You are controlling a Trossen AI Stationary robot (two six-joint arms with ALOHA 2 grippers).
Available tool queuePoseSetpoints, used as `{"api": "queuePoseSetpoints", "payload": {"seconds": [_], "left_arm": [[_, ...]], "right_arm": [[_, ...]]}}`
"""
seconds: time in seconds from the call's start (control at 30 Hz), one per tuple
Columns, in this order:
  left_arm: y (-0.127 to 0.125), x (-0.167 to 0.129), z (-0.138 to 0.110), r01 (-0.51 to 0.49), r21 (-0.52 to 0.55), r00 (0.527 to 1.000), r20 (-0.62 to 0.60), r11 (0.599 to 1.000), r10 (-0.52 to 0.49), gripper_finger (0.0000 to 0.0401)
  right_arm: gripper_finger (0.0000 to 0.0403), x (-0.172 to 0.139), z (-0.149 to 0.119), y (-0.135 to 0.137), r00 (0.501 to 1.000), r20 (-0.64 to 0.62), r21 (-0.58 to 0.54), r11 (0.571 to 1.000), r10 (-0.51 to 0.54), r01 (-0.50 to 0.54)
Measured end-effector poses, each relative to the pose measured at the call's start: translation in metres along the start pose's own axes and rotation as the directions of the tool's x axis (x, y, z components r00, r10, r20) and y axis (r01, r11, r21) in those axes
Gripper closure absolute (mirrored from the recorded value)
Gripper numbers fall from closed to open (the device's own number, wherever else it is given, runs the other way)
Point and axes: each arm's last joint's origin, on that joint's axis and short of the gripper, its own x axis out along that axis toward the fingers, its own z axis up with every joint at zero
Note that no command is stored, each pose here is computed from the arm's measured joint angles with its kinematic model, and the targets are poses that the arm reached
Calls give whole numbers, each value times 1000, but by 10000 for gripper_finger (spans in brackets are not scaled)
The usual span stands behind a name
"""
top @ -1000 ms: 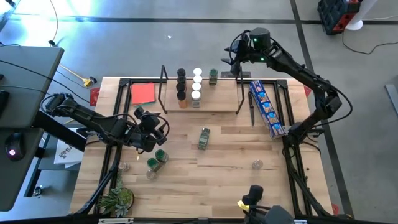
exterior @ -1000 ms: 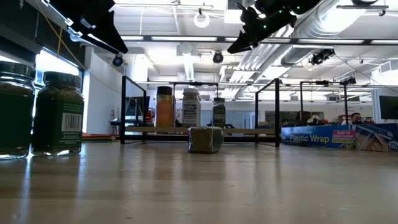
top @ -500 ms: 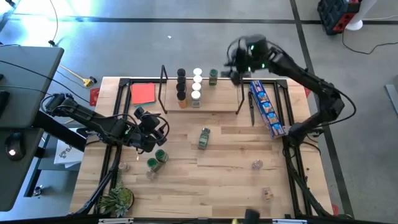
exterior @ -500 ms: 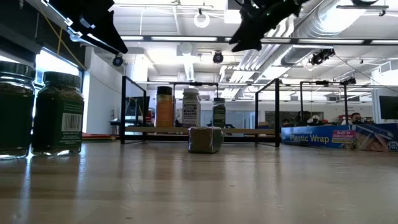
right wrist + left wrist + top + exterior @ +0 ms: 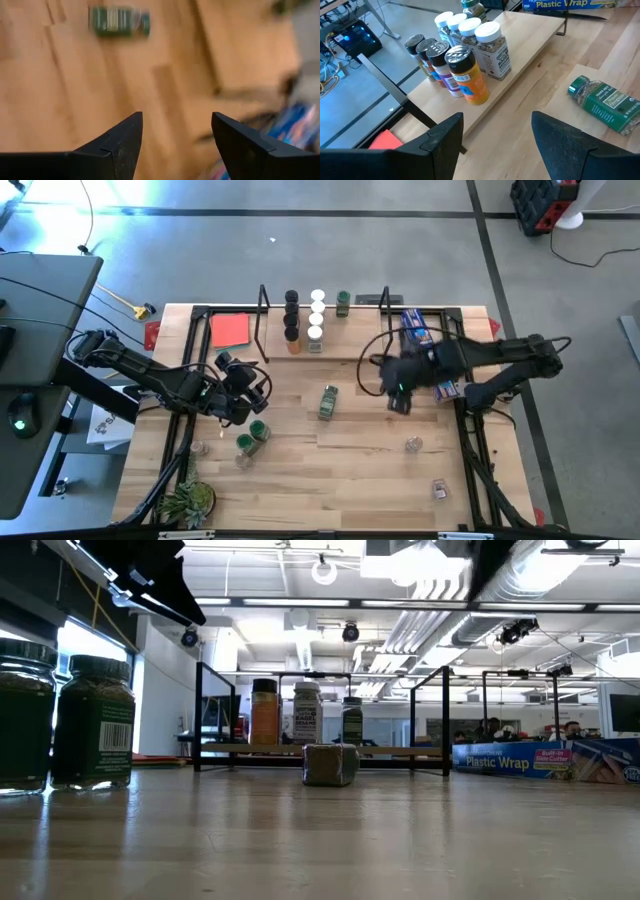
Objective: Shelf spices
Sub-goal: Move the brown seasoning bottle to the middle right of the table
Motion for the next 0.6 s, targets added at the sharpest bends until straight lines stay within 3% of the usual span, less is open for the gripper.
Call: {"api": "queuePoseSetpoints", "payload": {"seconds": [0.17, 0.27, 0.37, 0.6], "left_arm": [[0, 0, 0, -14, 1, 1000, 11, 1000, 14, 172], [0, 0, 0, -16, 0, 1000, 12, 1000, 16, 172], [0, 0, 0, -16, 0, 1000, 12, 1000, 16, 172], [0, 0, 1, -15, -12, 1000, 13, 1000, 15, 172]], "right_arm": [[171, -2, -37, 39, 985, -166, 143, 989, 51, -27], [171, 4, -59, 61, 949, -285, 251, 966, 138, -65], [171, 17, -78, 84, 895, -367, 388, 916, 253, -100], [171, 59, -131, 131, 783, -444, 579, 806, 436, -121]]}}
